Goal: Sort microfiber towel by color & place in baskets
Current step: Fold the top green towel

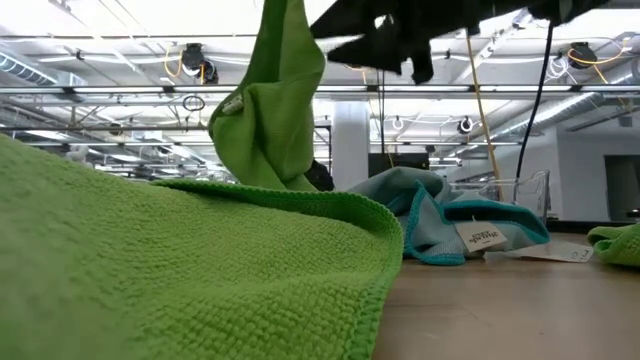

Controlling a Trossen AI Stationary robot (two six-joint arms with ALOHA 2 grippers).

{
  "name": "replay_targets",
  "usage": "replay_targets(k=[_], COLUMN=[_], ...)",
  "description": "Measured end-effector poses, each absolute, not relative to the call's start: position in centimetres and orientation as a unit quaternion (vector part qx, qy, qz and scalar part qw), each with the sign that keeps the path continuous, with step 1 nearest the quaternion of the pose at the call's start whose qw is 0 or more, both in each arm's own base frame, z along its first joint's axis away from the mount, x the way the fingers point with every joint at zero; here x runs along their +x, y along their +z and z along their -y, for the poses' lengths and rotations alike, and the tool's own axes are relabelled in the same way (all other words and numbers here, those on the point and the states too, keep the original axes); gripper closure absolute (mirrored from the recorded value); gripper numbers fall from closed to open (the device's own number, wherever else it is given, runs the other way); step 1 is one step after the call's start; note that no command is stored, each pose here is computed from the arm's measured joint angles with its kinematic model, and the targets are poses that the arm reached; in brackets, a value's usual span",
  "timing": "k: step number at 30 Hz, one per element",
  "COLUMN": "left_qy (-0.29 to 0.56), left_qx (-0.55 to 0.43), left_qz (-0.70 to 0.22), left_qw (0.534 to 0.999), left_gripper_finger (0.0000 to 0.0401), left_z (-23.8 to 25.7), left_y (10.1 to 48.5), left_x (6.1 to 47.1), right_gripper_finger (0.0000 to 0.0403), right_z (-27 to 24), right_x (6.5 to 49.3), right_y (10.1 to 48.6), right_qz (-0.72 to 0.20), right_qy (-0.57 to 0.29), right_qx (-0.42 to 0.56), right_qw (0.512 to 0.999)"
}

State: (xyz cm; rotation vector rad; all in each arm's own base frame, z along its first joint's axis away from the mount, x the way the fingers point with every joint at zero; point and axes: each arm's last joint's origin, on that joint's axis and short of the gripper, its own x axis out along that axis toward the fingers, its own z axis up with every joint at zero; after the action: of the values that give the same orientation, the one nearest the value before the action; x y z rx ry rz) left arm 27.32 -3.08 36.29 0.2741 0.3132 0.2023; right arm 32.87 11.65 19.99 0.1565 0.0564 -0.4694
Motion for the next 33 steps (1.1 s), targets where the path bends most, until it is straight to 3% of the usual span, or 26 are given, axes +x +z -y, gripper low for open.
replay_targets(k=[10,18,27,33], left_qy=[0.101,0.109,0.133,0.138], left_qx=[0.128,0.141,0.157,0.130], left_qz=[-0.154,-0.167,-0.195,-0.165], left_qw=[0.975,0.970,0.959,0.968], left_gripper_finger=[0.0400,0.0400,0.0400,0.0400], left_z=[3.1,2.8,2.3,2.0], left_y=[36.3,36.1,35.6,36.1], left_x=[27.3,27.3,27.1,27.4], right_gripper_finger=[0.0200,0.0200,0.0200,0.0200], right_z=[-11.2,-11.2,-12.5,-12.8], right_x=[33.9,34.0,32.0,32.1], right_y=[17.9,17.8,21.6,20.8], right_qz=[-0.020,-0.022,-0.008,-0.017], right_qy=[-0.254,-0.220,-0.196,-0.215], right_qx=[0.096,0.125,0.140,0.122], right_qw=[0.962,0.967,0.971,0.969])
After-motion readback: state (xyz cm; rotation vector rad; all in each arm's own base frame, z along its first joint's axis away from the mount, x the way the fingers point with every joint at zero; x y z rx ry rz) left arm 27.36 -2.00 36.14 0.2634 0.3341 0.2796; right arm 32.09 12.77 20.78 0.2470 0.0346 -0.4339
